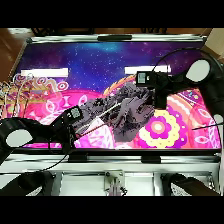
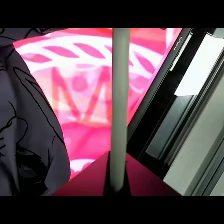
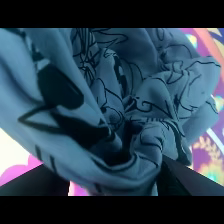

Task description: Fold the shirts.

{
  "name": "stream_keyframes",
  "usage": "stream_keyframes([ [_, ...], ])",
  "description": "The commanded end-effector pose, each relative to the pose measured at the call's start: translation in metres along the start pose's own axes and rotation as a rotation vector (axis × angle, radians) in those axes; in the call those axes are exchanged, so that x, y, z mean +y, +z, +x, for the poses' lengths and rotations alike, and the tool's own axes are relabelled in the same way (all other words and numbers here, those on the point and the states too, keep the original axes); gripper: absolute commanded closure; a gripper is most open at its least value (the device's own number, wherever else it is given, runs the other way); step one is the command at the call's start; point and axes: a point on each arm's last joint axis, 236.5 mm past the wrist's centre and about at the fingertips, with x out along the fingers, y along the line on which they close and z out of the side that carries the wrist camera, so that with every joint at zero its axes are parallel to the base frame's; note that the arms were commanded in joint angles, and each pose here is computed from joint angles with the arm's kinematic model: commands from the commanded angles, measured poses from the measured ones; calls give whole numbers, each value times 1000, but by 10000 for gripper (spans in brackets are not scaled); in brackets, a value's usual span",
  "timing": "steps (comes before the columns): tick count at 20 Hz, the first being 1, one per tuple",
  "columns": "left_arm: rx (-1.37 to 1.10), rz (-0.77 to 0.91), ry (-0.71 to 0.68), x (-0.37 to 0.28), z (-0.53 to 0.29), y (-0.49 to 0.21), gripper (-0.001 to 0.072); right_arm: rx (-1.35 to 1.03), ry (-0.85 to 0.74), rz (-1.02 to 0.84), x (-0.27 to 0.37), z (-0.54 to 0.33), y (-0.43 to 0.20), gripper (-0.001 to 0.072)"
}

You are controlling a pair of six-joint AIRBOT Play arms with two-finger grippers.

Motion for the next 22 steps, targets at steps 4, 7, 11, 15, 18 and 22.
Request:
stream_keyframes([
  [4,-57,4,40,9,-1,13,647,-18,110,54,20,13,5,564],
  [7,-99,26,120,28,-3,24,640,1,192,36,41,10,6,621],
  [11,-30,102,269,65,-5,12,211,33,168,-16,45,-1,9,622],
  [15,-44,23,338,89,-23,11,149,56,115,-6,43,-18,6,623],
  [18,-104,-72,419,114,-59,15,151,63,75,56,43,-31,6,624],
  [22,-230,-604,537,160,-108,-16,197,79,6,210,42,-50,5,624],
])
